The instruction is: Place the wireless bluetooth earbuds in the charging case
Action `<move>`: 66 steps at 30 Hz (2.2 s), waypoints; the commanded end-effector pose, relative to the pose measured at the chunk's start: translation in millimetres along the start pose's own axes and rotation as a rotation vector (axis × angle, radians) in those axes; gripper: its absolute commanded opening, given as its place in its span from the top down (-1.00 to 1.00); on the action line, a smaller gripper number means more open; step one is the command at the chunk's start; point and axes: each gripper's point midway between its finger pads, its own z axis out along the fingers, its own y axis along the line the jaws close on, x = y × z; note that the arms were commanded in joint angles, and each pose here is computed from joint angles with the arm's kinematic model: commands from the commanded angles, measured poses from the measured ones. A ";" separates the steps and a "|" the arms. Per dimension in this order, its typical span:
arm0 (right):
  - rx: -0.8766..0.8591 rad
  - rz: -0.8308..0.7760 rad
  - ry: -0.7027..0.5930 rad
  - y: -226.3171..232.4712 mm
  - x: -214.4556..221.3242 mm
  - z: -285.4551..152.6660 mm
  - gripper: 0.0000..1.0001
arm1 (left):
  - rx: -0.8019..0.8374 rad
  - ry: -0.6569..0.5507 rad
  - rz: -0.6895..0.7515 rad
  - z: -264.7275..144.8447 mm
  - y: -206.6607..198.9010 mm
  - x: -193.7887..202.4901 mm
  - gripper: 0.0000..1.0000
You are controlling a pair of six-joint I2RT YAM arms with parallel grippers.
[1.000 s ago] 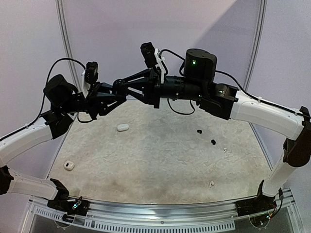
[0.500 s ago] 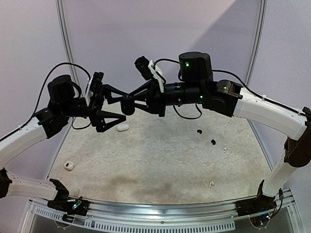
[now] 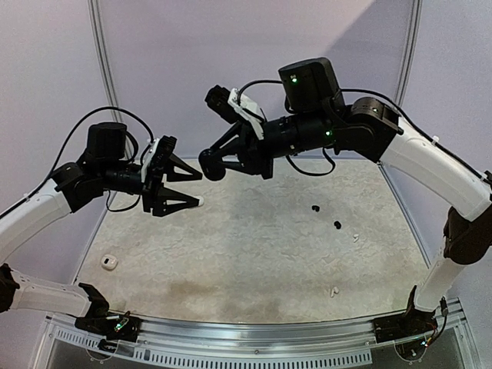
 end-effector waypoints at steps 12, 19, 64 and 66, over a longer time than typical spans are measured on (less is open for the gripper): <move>-0.044 -0.017 0.095 10.6 28.0 22.9 1.00 | 0.026 -0.072 -0.073 18.6 -0.4 -24.3 -0.03; -0.050 -0.016 0.091 11.8 27.2 22.6 1.00 | 0.028 -0.085 -0.078 21.3 0.9 -27.4 0.41; -0.082 0.395 -0.425 -27.1 -27.1 -3.6 0.33 | -0.056 -0.549 -0.257 -18.3 21.8 -109.3 1.00; -0.090 0.391 -0.423 -26.7 -28.1 -2.3 0.38 | -0.055 -0.548 -0.255 -17.9 21.9 -109.3 1.00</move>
